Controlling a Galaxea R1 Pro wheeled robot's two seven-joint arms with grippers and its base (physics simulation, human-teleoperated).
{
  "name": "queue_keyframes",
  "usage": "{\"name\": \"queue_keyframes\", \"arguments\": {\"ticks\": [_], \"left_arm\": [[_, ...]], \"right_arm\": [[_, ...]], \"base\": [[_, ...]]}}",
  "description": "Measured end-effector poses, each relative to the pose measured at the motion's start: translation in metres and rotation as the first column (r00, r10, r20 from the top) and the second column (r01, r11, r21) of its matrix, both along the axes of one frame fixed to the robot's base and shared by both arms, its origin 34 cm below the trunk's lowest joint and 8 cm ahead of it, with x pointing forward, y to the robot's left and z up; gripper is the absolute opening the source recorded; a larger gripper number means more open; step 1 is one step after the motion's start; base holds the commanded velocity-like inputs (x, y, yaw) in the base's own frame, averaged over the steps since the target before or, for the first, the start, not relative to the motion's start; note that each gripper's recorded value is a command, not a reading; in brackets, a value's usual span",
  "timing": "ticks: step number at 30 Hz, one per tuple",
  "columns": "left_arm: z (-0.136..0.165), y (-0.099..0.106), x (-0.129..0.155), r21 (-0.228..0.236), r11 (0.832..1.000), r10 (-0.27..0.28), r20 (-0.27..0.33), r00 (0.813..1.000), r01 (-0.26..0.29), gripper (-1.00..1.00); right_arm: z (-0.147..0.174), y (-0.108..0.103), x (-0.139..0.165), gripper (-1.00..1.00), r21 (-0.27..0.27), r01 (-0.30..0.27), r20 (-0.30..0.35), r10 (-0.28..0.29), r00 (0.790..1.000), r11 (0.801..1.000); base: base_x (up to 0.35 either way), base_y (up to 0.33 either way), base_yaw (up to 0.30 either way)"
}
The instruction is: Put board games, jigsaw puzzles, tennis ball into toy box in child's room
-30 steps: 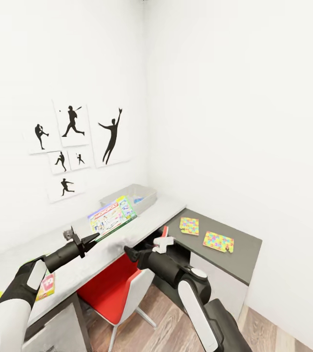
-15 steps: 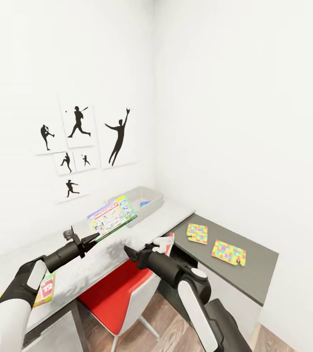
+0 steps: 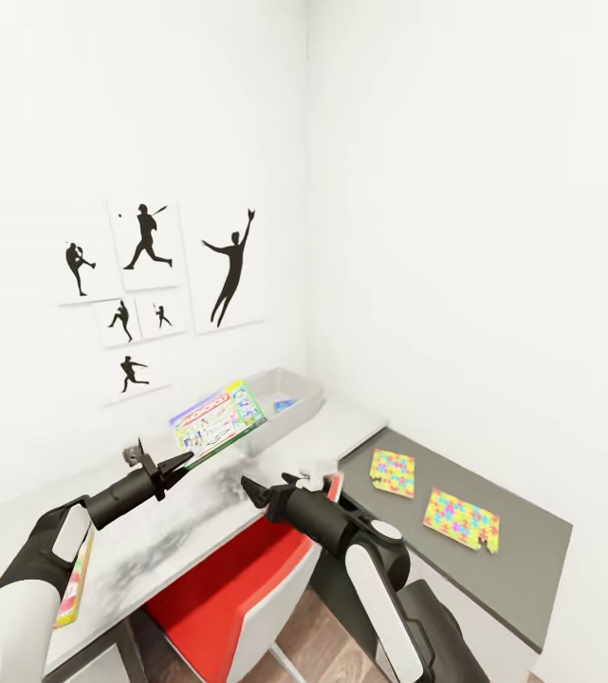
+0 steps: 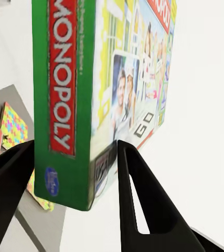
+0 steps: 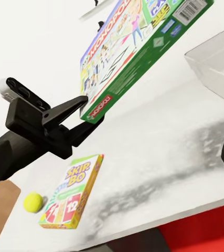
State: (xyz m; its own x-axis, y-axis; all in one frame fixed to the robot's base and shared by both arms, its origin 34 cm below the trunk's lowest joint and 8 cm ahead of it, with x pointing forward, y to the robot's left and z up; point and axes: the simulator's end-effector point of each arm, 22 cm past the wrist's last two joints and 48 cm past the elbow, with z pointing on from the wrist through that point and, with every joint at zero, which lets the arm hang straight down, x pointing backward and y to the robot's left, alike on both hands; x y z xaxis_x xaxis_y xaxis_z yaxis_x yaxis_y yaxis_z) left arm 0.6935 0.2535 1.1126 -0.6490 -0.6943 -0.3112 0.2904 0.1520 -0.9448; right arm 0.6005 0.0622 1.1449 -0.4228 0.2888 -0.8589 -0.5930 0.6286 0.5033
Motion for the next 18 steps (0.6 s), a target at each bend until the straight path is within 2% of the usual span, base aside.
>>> {"name": "queue_keyframes", "arguments": {"ticks": [4, 18], "left_arm": [[0.0007, 0.0, 0.0, 0.0, 1.0, 0.0, 0.002, 1.0, 0.0, -1.0], [0.0008, -0.0001, -0.0001, 0.0, 1.0, 0.0, 0.001, 1.0, 0.0, -1.0]], "right_arm": [[0.0004, -0.0002, -0.0001, 1.0, -0.001, 0.0, 0.001, 0.0, 1.0, 1.0], [0.0004, 0.0, -0.0003, 1.0, -0.001, 0.0, 0.001, 0.0, 1.0, 1.0]], "base": [[0.206, -0.001, 0.155], [0.18, 0.0, 0.002]]}}
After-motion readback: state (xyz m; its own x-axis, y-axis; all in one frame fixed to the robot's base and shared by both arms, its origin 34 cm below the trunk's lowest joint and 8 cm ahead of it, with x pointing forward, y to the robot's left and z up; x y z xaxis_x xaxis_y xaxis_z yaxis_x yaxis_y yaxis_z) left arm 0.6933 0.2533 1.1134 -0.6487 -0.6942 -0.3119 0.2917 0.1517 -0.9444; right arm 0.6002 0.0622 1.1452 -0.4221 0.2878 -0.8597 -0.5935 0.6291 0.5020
